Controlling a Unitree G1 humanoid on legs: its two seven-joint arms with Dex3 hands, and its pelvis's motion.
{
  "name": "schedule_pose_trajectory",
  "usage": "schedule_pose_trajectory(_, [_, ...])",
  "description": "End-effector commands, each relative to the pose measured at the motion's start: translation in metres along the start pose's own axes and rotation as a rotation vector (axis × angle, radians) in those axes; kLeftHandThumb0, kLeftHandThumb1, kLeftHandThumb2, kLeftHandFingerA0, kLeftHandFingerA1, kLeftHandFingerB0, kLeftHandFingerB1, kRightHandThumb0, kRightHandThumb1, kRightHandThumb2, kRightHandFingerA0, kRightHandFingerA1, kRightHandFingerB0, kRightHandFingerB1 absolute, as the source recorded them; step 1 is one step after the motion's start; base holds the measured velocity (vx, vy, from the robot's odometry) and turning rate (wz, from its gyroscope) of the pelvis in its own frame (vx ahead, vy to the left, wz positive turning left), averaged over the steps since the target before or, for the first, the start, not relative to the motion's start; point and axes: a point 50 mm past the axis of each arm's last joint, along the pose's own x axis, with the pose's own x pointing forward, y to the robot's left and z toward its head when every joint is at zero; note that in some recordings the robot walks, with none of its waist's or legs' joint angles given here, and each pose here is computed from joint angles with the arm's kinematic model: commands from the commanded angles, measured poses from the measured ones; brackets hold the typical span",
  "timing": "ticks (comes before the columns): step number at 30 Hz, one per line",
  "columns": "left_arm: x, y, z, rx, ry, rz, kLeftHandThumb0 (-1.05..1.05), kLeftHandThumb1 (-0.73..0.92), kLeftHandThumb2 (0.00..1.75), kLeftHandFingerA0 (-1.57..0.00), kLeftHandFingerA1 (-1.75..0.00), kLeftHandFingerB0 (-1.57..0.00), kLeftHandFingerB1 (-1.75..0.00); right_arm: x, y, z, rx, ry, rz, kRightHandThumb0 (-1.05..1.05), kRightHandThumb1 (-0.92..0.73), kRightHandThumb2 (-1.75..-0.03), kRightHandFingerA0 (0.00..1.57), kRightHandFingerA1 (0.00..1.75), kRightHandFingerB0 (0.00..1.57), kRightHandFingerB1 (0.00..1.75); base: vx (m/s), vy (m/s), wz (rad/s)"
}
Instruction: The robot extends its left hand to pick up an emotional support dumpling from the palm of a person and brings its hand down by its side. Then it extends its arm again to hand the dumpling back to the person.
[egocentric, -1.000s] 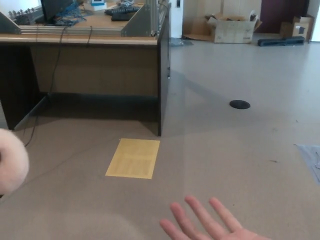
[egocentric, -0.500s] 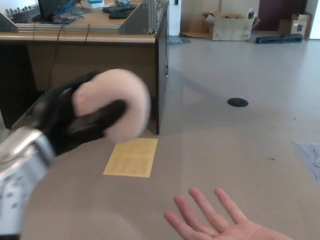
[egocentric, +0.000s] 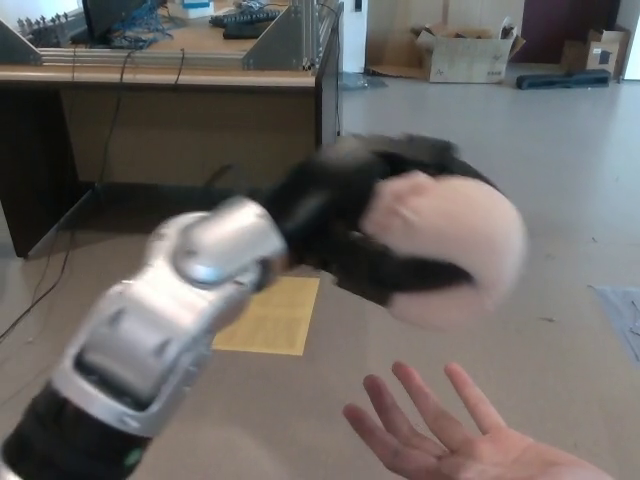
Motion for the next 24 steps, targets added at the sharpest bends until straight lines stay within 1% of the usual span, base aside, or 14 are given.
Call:
schedule_pose_trajectory(1, [0.011,-0.033,0.028,0.394,-0.111,-0.166,-0.15,0.72,0.68,-0.75,-1.52,-0.81,-1.04,0.003,-0.011,0.005,-0.037,0.010,-0.019,-0.53,-0.60,-0.59,0.72,0.46,0.46,0.35,0.00,0.000,0.00])
schedule_pose_trajectory(2, [0.011,-0.034,0.027,0.397,-0.111,-0.169,-0.15,0.72,0.68,-0.75,-1.52,-0.81,-1.04,0.003,-0.011,0.005,-0.040,0.009,-0.018,-0.53,-0.60,-0.59,0.72,0.46,0.46,0.35,0.00,0.000,0.00])
schedule_pose_trajectory(3, [0.011,-0.035,0.026,0.400,-0.103,-0.172,-0.15,0.72,0.68,-0.76,-1.50,-0.83,-1.00,0.003,-0.011,0.006,-0.040,0.007,-0.014,-0.59,-0.50,-0.82,0.68,0.59,0.40,0.47,0.00,0.000,0.00])
schedule_pose_trajectory(7, [0.011,-0.040,0.021,0.414,-0.076,-0.189,-0.16,0.71,0.67,-0.76,-1.55,-0.81,-1.05,0.003,-0.012,0.006,-0.057,0.003,-0.006,-0.58,-0.51,-0.82,0.68,0.58,0.39,0.47,0.00,0.000,0.00])
schedule_pose_trajectory(8, [0.010,-0.040,0.021,0.420,-0.070,-0.194,-0.16,0.71,0.67,-0.76,-1.55,-0.82,-1.04,0.003,-0.011,0.006,-0.056,0.001,-0.004,-0.49,-0.61,-0.59,0.72,0.46,0.45,0.34,0.00,0.000,0.00])
schedule_pose_trajectory(15, [0.007,-0.043,0.018,0.444,-0.057,-0.221,-0.15,0.72,0.67,-0.76,-1.56,-0.83,-0.99,0.004,-0.010,0.006,-0.046,0.005,-0.001,-0.48,-0.61,-0.59,0.71,0.46,0.44,0.34,0.00,0.000,0.00])
schedule_pose_trajectory(16, [0.006,-0.043,0.017,0.445,-0.051,-0.225,-0.15,0.73,0.66,-0.74,-1.55,-0.81,-1.02,0.003,-0.010,0.006,-0.039,0.004,0.001,-0.53,-0.50,-0.80,0.63,0.57,0.37,0.46,0.00,0.000,0.00])
schedule_pose_trajectory(17, [0.005,-0.043,0.016,0.445,-0.046,-0.228,-0.15,0.73,0.66,-0.74,-1.55,-0.81,-1.02,0.003,-0.010,0.006,-0.034,0.003,0.003,-0.53,-0.50,-0.80,0.63,0.57,0.37,0.46,0.00,0.000,0.00])
schedule_pose_trajectory(18, [0.003,-0.041,0.015,0.447,-0.041,-0.230,-0.16,0.72,0.64,-0.72,-1.54,-0.80,-1.00,0.004,-0.010,0.007,-0.028,0.000,0.004,-0.49,-0.60,-0.58,0.70,0.46,0.44,0.34,0.00,0.000,0.00])
schedule_pose_trajectory(19, [0.002,-0.041,0.014,0.448,-0.040,-0.230,-0.16,0.72,0.64,-0.72,-1.54,-0.80,-1.00,0.004,-0.010,0.007,-0.028,-0.002,0.004,-0.49,-0.60,-0.58,0.70,0.46,0.44,0.34,0.00,0.000,0.00])
schedule_pose_trajectory(20, [0.001,-0.039,0.013,0.444,-0.037,-0.228,-0.16,0.73,0.66,-0.73,-1.57,-0.77,-1.11,0.004,-0.010,0.008,-0.032,-0.001,0.003,-0.49,-0.60,-0.58,0.72,0.46,0.45,0.35,0.00,0.000,0.00])
schedule_pose_trajectory(21, [0.000,-0.039,0.012,0.440,-0.035,-0.227,-0.16,0.73,0.66,-0.73,-1.57,-0.77,-1.11,0.004,-0.010,0.008,-0.035,0.001,0.001,-0.49,-0.60,-0.58,0.72,0.46,0.45,0.35,0.00,0.000,0.00])
schedule_pose_trajectory(22, [-0.001,-0.037,0.010,0.425,-0.032,-0.219,-0.15,0.73,0.70,-0.77,-1.53,-0.83,-0.98,0.005,-0.010,0.008,-0.051,-0.002,-0.002,-0.48,-0.60,-0.59,0.72,0.46,0.45,0.35,0.00,0.000,0.00])
schedule_pose_trajectory(24, [-0.002,-0.036,0.009,0.410,-0.029,-0.211,-0.15,0.73,0.70,-0.77,-1.53,-0.83,-0.98,0.004,-0.010,0.009,-0.067,-0.008,-0.005,-0.48,-0.60,-0.59,0.72,0.46,0.45,0.35,0.00,0.000,0.00])
